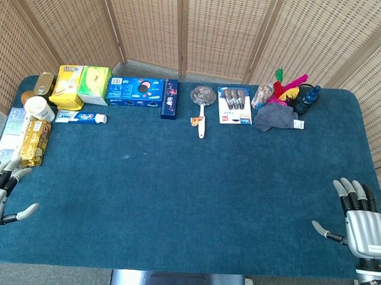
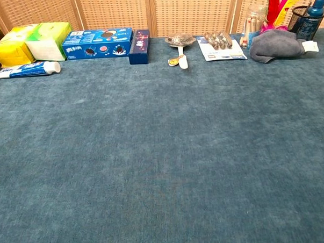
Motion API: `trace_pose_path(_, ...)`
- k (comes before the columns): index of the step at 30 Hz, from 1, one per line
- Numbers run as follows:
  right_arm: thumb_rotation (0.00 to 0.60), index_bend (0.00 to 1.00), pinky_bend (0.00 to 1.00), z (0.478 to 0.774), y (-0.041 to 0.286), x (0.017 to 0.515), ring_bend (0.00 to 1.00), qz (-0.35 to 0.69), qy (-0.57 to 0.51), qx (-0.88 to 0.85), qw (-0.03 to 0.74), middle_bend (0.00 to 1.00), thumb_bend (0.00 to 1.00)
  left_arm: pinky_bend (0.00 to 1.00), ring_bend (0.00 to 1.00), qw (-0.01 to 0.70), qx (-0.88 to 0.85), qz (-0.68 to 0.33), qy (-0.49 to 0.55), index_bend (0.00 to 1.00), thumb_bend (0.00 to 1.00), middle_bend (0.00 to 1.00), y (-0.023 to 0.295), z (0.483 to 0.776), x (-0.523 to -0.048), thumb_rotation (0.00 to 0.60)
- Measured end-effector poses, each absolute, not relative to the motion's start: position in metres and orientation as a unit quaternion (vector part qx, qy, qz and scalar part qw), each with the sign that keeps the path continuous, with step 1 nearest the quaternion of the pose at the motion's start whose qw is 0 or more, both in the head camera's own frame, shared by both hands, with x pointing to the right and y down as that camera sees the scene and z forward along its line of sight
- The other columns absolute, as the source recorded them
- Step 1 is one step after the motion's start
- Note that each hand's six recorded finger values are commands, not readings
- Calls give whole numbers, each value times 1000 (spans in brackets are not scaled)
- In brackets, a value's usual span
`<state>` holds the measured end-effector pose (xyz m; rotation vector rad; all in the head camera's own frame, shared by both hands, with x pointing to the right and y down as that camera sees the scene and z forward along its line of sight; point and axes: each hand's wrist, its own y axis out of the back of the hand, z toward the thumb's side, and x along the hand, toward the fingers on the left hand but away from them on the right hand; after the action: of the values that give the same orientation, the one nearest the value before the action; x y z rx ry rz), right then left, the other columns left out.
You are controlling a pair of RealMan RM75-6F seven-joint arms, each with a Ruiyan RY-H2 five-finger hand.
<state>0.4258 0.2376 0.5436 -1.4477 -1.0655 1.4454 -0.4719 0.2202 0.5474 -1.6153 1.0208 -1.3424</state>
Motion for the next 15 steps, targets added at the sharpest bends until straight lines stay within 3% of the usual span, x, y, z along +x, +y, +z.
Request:
trace_pose_path(1, 341, 0, 33, 544, 237, 426, 0, 573, -422, -574, 405, 0, 0, 34, 224, 396, -636, -525, 404, 301, 0, 307, 218, 549, -471, 0)
trace_pose_path(3, 340, 0, 33, 544, 237, 426, 0, 573, -422, -574, 405, 0, 0, 327, 545, 404, -635, -516, 410, 546, 0, 654, 214, 550, -470, 0)
trace_pose_path(4, 340, 0, 33, 544, 237, 425, 0, 573, -422, -574, 406, 0, 0, 597, 751, 410, -633, -507, 417, 740, 0, 842, 210, 550, -469, 0)
trace_pose_path(5, 339, 0, 33, 543, 237, 425, 0, 572, -423, -573, 406, 0, 0, 829, 899, 416, -631, -498, 425, 892, 0, 952, 207, 549, -468, 0)
trace_pose_path(6, 339, 0, 33, 543, 237, 425, 0, 572, -423, -573, 407, 0, 0, 921, 959, 424, -629, -488, 432, 960, 0, 989, 204, 549, -467, 0)
trace_pose_path(8, 335, 0, 33, 543, 237, 425, 0, 572, -424, -573, 406, 0, 0, 1000, 1000, 448, -618, -467, 447, 1000, 0, 1000, 197, 547, -466, 0)
trace_pose_path(15, 339, 0, 33, 544, 238, 424, 0, 572, -424, -573, 406, 0, 0, 1000, 1000, 536, -597, -416, 428, 1000, 0, 1000, 168, 554, -452, 0)
